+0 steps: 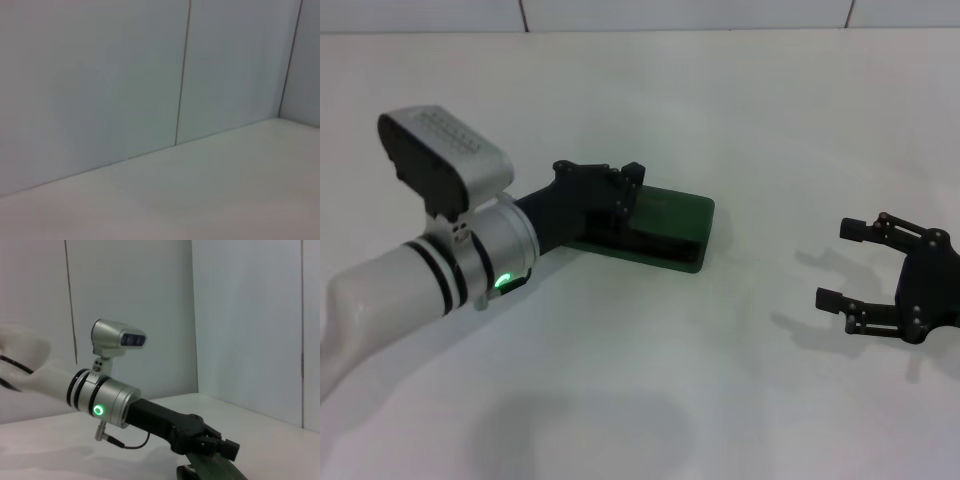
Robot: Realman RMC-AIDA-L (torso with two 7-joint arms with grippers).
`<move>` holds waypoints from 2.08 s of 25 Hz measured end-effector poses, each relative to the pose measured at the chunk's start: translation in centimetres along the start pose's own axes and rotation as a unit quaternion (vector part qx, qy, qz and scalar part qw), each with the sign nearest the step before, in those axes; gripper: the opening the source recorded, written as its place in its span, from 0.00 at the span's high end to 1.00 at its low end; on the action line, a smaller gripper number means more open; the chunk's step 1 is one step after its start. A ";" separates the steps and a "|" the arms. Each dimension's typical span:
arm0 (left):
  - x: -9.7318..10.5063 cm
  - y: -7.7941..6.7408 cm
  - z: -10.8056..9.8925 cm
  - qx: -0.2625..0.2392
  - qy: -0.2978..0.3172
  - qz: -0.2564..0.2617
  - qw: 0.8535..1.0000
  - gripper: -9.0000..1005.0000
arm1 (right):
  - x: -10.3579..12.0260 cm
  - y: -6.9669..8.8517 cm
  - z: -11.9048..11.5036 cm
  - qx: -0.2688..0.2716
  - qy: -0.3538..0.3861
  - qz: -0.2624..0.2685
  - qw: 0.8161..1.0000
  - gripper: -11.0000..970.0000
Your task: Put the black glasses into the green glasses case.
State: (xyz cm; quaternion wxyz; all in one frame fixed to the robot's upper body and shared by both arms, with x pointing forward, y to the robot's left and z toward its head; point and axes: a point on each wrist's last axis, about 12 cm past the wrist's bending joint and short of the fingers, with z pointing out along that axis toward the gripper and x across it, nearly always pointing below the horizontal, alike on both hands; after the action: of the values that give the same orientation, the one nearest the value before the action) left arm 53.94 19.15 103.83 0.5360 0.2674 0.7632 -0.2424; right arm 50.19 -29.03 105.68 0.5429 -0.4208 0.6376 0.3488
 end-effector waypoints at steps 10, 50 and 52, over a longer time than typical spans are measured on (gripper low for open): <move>1.0 0.2 -0.4 -0.002 -0.017 0.013 1.000 0.98 | 0.0 0.0 0.0 -0.002 0.000 0.002 1.000 0.09; -2.0 8.1 -6.2 0.008 -0.028 -0.093 0.995 0.76 | -1.2 -1.9 -1.2 0.001 0.015 0.006 1.000 0.10; -1.9 8.1 -6.8 0.016 -0.031 -0.082 0.996 0.70 | -1.6 -2.4 -1.3 -0.001 0.016 0.007 1.000 0.10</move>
State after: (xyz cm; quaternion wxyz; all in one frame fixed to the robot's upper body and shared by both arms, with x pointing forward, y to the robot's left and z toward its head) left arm 55.22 29.29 107.08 0.5337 0.2048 0.7613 -0.3061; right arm 51.90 -30.94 107.52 0.5295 -0.4230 0.6486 0.3464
